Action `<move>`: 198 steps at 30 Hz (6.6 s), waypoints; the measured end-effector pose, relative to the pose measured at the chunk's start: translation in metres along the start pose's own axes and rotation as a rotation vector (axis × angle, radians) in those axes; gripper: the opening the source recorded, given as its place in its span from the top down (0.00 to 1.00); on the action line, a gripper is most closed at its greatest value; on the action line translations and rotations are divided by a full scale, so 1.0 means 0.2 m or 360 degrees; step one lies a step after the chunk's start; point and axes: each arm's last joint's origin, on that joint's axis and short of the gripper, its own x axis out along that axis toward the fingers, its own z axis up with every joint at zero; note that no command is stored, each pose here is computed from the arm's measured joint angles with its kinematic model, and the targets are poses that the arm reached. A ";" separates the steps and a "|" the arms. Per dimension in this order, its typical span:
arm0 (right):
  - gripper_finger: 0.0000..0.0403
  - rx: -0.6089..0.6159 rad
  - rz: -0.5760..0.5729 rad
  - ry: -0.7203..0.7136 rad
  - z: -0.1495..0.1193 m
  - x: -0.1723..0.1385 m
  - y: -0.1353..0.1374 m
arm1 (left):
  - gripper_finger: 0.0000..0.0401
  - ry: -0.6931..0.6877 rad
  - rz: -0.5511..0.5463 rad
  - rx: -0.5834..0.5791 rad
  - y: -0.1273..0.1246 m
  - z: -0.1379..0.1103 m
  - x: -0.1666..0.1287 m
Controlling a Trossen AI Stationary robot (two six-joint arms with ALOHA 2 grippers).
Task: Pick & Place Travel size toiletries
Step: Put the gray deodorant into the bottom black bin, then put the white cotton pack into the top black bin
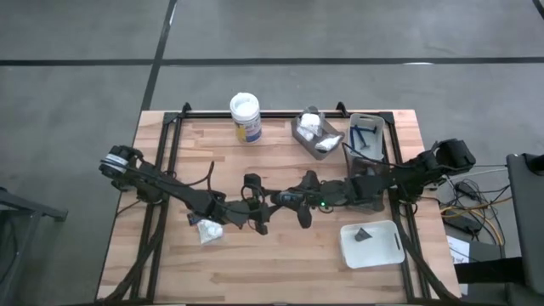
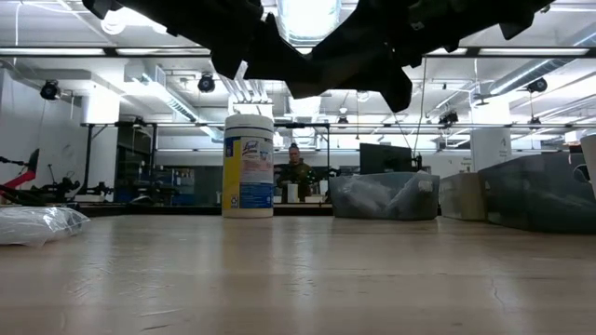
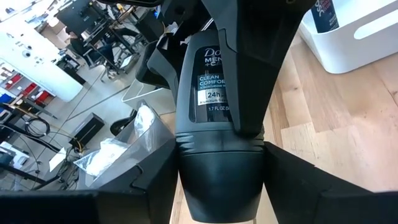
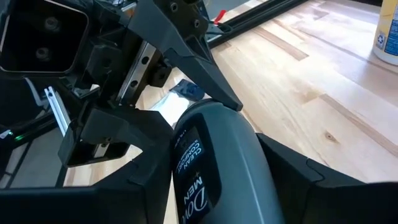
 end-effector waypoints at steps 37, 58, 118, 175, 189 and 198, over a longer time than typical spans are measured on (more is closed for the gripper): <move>0.52 0.0102 -0.0381 0.0466 0.09 -0.53 -0.14 | 0.31 0.0159 -0.0714 -0.0344 0.01 -0.16 -0.16; 0.51 0.0670 -0.0594 0.0994 0.04 -1.01 -0.31 | 0.32 0.0140 -0.0712 -0.0391 0.01 -0.17 -0.16; 0.48 0.0516 -0.1467 0.1426 -0.17 -0.76 -0.36 | 0.32 0.0203 -0.0713 -0.0459 0.00 -0.22 -0.16; 0.16 0.0185 -0.0643 0.0606 0.05 -0.68 -0.23 | 0.32 0.0674 -0.0844 -0.0765 0.03 -0.25 -0.40; 0.27 -0.0129 -0.0420 0.0446 0.05 -0.44 -0.14 | 0.32 0.1163 -0.0799 -0.0806 -0.05 -0.37 -0.57; 0.34 -0.0188 -0.0502 0.0578 -0.06 -0.29 -0.16 | 0.32 0.1433 -0.0587 -0.0931 -0.07 -0.59 -0.61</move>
